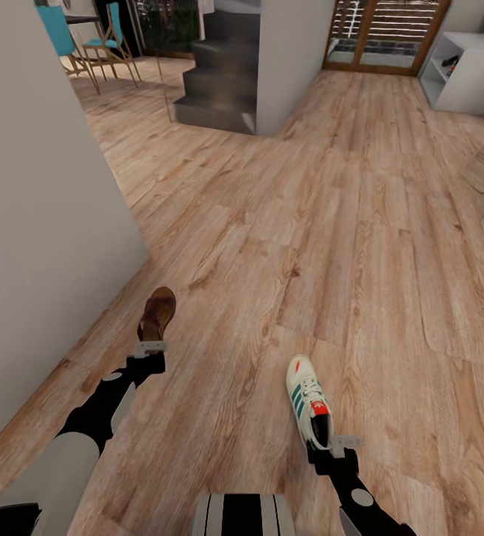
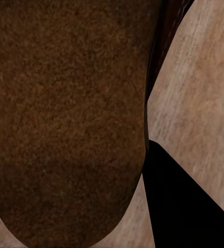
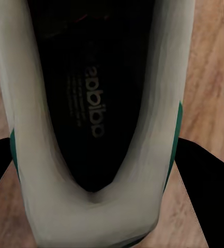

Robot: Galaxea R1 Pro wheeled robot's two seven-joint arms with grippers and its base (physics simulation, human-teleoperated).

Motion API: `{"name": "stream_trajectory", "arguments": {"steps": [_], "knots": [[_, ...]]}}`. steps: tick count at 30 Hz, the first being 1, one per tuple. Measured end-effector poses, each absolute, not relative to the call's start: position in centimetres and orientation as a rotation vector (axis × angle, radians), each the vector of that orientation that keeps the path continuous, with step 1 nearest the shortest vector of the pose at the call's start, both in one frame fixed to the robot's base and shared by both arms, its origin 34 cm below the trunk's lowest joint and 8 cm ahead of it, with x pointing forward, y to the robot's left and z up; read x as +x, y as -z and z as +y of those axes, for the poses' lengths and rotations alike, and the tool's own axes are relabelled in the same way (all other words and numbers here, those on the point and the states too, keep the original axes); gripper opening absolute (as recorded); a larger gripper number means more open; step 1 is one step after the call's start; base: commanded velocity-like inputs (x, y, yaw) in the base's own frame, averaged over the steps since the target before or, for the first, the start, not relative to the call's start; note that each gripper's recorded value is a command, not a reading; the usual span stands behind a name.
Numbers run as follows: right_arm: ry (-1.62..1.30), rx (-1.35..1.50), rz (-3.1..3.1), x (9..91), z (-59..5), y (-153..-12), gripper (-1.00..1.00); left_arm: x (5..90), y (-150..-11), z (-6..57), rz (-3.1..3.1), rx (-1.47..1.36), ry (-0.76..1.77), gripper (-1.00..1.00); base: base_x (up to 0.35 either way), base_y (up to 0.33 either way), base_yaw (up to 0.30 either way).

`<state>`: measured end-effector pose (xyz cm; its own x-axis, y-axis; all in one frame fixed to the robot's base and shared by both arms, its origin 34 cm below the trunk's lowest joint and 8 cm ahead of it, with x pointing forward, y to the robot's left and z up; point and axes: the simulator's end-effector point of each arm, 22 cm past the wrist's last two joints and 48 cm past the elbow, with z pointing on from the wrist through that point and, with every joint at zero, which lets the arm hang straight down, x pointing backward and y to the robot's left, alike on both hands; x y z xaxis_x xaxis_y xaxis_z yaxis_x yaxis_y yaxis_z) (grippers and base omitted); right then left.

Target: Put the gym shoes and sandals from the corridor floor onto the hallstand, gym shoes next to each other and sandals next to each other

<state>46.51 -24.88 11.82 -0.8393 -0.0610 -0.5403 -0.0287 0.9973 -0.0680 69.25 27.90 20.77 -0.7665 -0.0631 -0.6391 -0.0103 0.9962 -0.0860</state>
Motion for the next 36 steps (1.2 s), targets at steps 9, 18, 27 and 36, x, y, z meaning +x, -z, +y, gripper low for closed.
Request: {"name": "stream_trajectory", "arguments": {"steps": [9,18,27,36], "knots": [[0.075,-0.057,2.522,48.2,-24.6,-13.5,-1.0,68.4,-21.9,28.3,2.42,-0.043,0.089,-1.0,0.0,0.0,-0.005],[0.088,-0.051,2.471,50.0,-25.4,-15.6,-1.0,62.2,-21.0,29.3,2.378,-0.045,0.051,-1.0,0.0,0.0,-0.144],[0.168,-0.071,2.43,50.3,-29.7,-17.2,-1.0,53.5,-19.2,29.7,2.355,-0.041,0.027,-1.0,0.0,0.0,-0.181],[0.232,-0.052,2.316,47.5,-33.0,-18.4,-1.0,47.8,-18.2,31.2,2.35,-0.141,-0.005,-1.0,0.0,0.0,-0.184]]}}
